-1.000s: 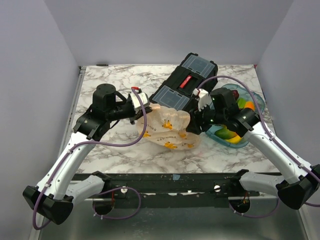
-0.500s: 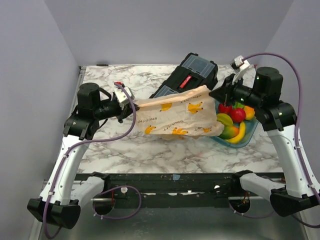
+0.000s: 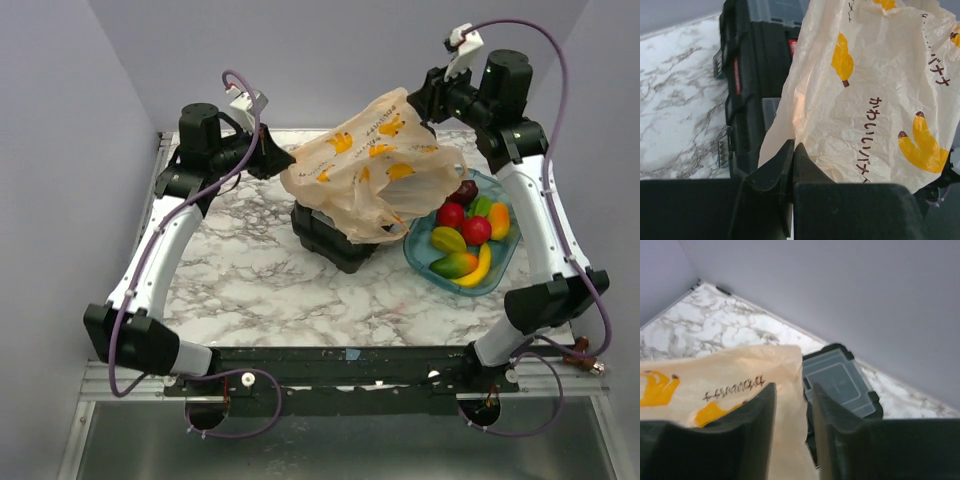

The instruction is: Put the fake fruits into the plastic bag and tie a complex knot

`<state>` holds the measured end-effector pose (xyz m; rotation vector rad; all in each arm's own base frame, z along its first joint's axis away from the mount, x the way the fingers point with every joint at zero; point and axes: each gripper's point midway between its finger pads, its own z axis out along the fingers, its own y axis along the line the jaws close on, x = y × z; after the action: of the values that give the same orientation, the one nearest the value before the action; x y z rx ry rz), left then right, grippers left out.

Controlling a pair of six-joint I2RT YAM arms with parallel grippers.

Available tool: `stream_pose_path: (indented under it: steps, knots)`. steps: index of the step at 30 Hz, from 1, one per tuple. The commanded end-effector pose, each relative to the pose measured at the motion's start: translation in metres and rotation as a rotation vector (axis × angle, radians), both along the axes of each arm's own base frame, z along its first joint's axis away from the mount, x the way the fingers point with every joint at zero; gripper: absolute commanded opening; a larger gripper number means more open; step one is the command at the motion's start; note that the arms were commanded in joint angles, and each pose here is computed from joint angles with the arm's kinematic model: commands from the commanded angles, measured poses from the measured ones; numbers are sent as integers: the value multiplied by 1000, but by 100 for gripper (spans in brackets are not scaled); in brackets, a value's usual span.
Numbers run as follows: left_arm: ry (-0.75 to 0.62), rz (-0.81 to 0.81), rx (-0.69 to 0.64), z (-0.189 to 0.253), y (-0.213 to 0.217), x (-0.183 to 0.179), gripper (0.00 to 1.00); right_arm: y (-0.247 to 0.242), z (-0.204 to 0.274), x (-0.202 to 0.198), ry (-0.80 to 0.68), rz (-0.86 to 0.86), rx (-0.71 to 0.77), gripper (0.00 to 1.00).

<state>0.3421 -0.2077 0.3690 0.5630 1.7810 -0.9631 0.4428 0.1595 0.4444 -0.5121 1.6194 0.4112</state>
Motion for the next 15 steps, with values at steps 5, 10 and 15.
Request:
stream_pose_path:
  steps: [5, 10, 15]
  knots:
    - [174, 193, 117, -67, 30, 61, 0, -11, -39, -38, 51, 75, -164, 73]
    - [177, 184, 175, -81, 37, 72, 0, -18, -76, -61, 126, 121, -245, 76]
    - [183, 138, 226, -93, 38, 79, 0, -29, -103, -37, 131, 61, -295, 78]
